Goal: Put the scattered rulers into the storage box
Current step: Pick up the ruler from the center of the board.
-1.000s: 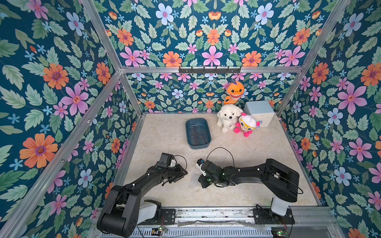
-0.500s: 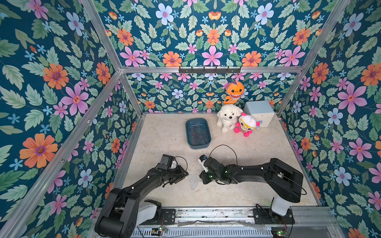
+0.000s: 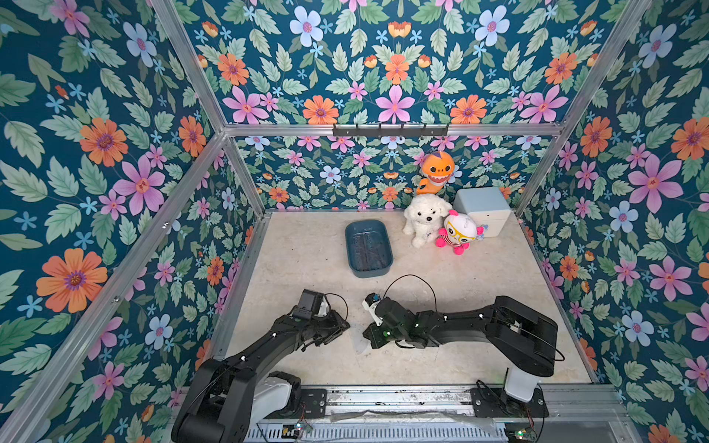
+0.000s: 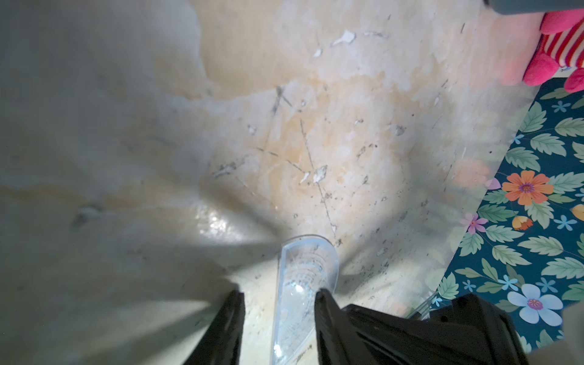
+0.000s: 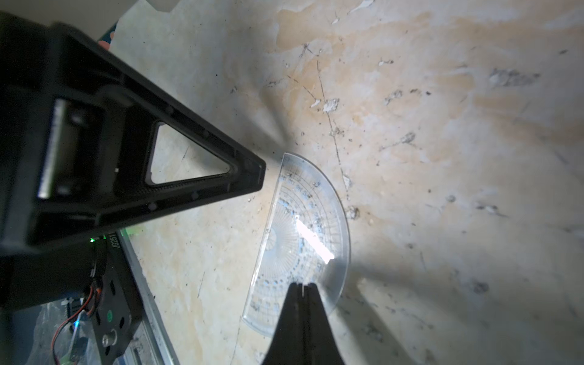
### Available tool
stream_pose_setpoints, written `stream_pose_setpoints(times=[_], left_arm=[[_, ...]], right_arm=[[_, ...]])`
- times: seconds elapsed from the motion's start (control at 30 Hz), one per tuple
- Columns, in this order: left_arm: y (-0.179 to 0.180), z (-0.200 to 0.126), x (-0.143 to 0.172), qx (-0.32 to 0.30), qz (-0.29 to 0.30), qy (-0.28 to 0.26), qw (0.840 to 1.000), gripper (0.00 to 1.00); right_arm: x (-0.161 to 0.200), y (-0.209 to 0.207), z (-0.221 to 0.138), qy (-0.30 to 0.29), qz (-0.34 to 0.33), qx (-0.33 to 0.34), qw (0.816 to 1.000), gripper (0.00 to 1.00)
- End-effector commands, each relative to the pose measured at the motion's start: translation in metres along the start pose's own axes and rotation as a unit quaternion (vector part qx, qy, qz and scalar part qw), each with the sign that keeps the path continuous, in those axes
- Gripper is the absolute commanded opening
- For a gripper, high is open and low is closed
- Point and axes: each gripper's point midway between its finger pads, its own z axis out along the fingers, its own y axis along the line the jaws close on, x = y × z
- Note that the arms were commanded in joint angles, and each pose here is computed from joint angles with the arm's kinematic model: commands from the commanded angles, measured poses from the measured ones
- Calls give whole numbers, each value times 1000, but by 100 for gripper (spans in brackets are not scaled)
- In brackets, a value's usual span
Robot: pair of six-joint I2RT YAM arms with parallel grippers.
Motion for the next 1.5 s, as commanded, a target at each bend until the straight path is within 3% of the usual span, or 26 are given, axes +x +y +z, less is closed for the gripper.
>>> stream_pose_setpoints(times=[0.0, 1.47], left_arm=[[10, 1, 4, -22, -4, 8, 1000, 43], [10, 20, 20, -21, 11, 32, 999, 43]], right_arm=[[-3, 5, -1, -8, 3, -10, 1000, 0], [27, -22, 10, 12, 15, 20, 1000, 0]])
